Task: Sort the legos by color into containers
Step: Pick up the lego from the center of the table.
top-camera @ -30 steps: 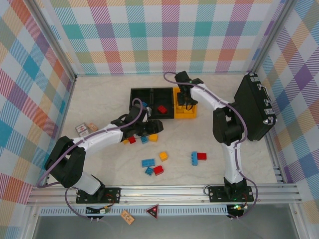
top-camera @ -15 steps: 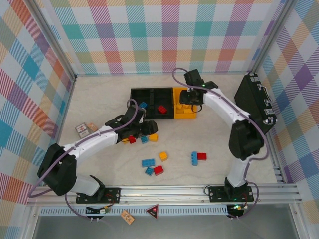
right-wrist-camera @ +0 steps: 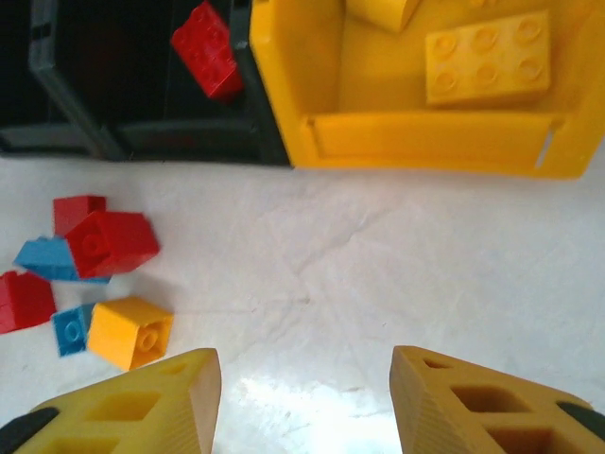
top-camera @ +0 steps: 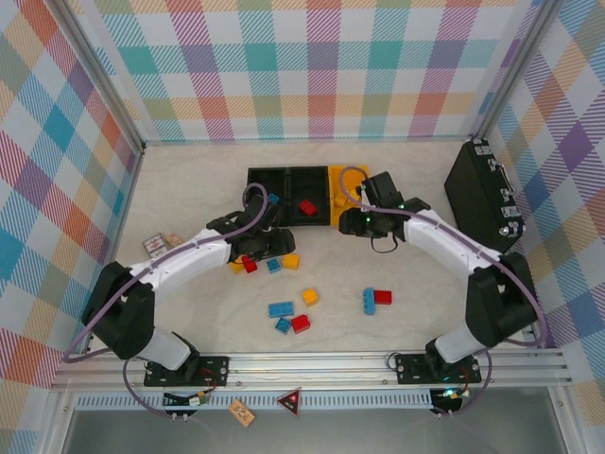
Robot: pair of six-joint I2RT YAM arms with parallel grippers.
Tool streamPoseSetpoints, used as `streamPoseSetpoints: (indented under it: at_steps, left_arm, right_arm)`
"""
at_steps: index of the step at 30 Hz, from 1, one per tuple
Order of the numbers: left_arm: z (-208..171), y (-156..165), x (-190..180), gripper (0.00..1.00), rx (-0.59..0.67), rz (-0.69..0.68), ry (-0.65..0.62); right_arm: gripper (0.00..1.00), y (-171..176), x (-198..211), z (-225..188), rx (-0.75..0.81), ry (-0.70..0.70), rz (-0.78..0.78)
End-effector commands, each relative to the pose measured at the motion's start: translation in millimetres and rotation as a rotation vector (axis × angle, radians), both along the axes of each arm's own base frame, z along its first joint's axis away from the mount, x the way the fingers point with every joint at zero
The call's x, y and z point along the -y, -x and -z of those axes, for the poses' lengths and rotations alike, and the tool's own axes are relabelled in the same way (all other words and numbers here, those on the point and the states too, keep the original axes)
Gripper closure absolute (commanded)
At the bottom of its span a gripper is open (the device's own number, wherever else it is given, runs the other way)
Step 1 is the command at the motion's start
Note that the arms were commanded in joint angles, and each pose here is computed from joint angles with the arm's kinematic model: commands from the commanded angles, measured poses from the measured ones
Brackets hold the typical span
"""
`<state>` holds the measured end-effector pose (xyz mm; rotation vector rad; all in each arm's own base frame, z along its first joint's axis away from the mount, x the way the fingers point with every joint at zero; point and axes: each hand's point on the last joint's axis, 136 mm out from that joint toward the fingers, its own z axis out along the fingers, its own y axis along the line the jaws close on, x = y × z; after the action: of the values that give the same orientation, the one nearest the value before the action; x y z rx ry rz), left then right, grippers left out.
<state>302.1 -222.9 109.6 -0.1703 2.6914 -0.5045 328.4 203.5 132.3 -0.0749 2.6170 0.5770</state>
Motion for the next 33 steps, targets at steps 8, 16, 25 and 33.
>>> streamPoseSetpoints:
  at_steps: [8,16,25,33]
  left_arm:
    - [22.3,-31.1,8.2,0.36,-0.069,-0.047,-0.108]
    - [35.4,-41.8,14.6,0.35,-0.091,-0.054,-0.135]
    - [49.3,-49.2,32.0,0.39,-0.114,-0.008,-0.119]
    - [61.1,-56.1,32.5,0.51,-0.114,0.028,-0.212]
  right_arm:
    - [0.49,29.8,5.1,-2.0,0.007,-0.093,0.033]
    - [0.49,35.7,12.4,-0.3,0.015,-0.087,0.056]
    - [0.49,38.4,16.8,5.4,0.01,-0.079,0.077]
    - [0.49,41.8,17.2,7.6,-0.005,-0.09,0.087]
